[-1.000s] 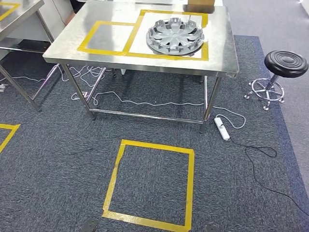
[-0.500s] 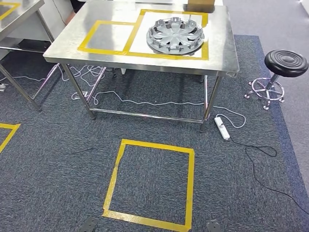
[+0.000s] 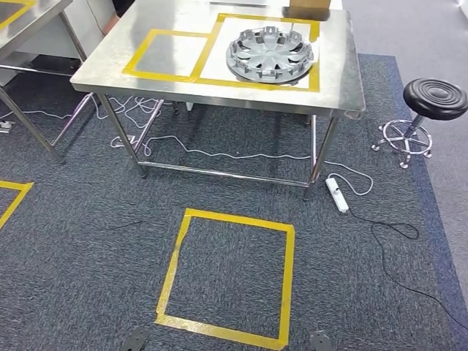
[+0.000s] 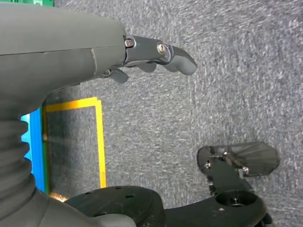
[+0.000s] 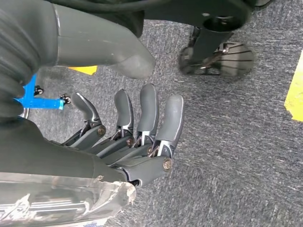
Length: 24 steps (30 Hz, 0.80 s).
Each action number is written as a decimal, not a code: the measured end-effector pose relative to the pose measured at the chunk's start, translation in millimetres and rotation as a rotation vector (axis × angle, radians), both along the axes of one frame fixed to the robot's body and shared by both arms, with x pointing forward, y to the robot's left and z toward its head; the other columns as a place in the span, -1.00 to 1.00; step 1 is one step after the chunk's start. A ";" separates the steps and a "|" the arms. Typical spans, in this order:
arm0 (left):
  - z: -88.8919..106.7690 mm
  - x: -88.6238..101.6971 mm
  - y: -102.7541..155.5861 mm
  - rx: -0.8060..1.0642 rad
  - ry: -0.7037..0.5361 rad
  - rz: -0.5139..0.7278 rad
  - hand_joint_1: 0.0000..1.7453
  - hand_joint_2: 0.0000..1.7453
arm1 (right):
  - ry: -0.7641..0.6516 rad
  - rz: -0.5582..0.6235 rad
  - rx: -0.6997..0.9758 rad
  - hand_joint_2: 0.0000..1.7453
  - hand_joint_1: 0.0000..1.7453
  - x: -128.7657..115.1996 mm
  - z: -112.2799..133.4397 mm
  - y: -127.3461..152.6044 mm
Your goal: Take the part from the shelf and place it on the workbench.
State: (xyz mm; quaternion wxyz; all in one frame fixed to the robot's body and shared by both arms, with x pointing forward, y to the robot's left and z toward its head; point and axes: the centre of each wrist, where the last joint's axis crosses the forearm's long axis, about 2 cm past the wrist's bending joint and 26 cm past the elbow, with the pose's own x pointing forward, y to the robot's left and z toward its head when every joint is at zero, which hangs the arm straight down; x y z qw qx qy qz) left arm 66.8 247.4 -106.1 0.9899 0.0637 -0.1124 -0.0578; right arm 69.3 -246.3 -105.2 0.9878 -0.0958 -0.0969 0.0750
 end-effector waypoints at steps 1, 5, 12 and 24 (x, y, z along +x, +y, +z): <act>0.0 -0.2 -0.5 -0.001 0.000 0.000 -1.00 1.00 | 0.001 0.000 -0.002 1.00 1.00 -0.4 -0.1 -0.1; 0.2 0.8 -0.5 -0.001 -0.002 0.000 -1.00 1.00 | 0.006 0.003 -0.001 1.00 1.00 -0.6 0.0 1.3; -0.3 -1.3 1.4 0.001 0.001 0.007 -1.00 1.00 | 0.021 0.007 0.002 1.00 1.00 -1.1 0.1 3.4; 0.5 2.6 -0.8 -0.005 -0.006 0.012 -1.00 1.00 | 0.033 0.008 0.003 1.00 1.00 -2.8 -0.2 3.4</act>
